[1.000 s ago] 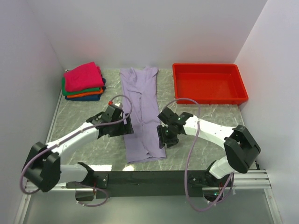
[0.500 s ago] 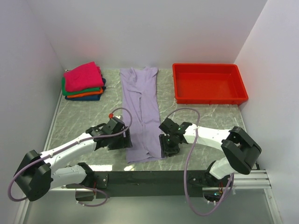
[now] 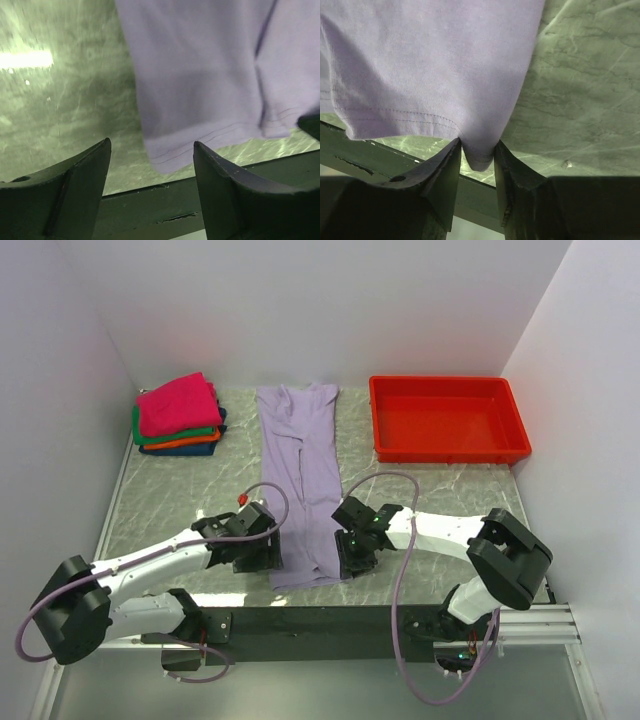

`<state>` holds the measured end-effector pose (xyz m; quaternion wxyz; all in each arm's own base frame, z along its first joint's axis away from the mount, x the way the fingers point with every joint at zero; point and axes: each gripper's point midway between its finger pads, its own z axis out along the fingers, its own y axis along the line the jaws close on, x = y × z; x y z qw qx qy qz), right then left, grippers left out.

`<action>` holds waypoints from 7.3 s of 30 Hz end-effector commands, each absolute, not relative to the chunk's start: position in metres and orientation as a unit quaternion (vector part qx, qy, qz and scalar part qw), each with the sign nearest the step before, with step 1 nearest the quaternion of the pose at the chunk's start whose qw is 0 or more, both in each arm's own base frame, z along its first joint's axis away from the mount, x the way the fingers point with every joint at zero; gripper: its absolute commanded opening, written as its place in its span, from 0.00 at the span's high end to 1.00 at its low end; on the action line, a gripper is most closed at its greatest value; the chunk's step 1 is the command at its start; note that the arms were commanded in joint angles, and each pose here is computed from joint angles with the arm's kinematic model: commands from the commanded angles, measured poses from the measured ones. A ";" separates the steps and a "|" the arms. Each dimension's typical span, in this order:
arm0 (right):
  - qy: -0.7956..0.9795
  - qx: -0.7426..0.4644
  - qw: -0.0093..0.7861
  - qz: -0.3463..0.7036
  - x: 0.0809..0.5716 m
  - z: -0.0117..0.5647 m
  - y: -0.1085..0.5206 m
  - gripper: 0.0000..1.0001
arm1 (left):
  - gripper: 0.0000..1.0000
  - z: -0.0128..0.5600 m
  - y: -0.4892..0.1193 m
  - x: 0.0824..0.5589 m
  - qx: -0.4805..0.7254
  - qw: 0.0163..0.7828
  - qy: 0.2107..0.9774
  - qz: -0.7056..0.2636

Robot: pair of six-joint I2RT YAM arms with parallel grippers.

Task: Fold and stack the t-shirts
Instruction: Fold the tshirt

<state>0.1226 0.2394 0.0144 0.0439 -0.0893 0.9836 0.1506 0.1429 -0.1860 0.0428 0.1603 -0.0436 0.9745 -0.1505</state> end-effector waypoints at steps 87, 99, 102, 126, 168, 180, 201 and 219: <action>0.984 -0.102 0.110 0.091 0.336 0.090 0.253 1.00 | 0.99 0.081 -0.214 0.353 -0.077 0.193 0.969 -0.134; 0.985 -0.068 0.119 0.102 0.419 0.084 0.242 1.00 | 0.99 0.073 -0.180 0.432 -0.128 0.199 0.965 -0.112; 0.984 -0.066 0.121 0.113 0.429 0.084 0.242 1.00 | 1.00 0.074 -0.174 0.440 -0.139 0.202 0.962 -0.117; 0.971 -0.058 0.134 0.189 0.456 0.080 0.279 1.00 | 0.99 0.077 -0.144 0.482 -0.168 0.217 0.951 -0.143; 0.965 -0.041 0.190 0.177 0.446 0.135 0.240 0.32 | 0.10 0.128 -0.267 0.430 -0.026 0.288 0.921 -0.261; 0.974 -0.021 0.174 0.144 0.400 0.123 0.211 0.33 | 0.10 0.077 -0.310 0.390 0.035 0.261 0.922 -0.284; 0.975 -0.046 0.174 0.131 0.335 0.129 0.225 0.34 | 0.10 0.025 -0.290 0.205 0.138 0.161 0.931 -0.296; 0.960 -0.147 0.097 0.219 0.244 0.100 0.362 0.34 | 0.01 0.157 -0.230 0.203 0.041 0.332 0.894 -0.298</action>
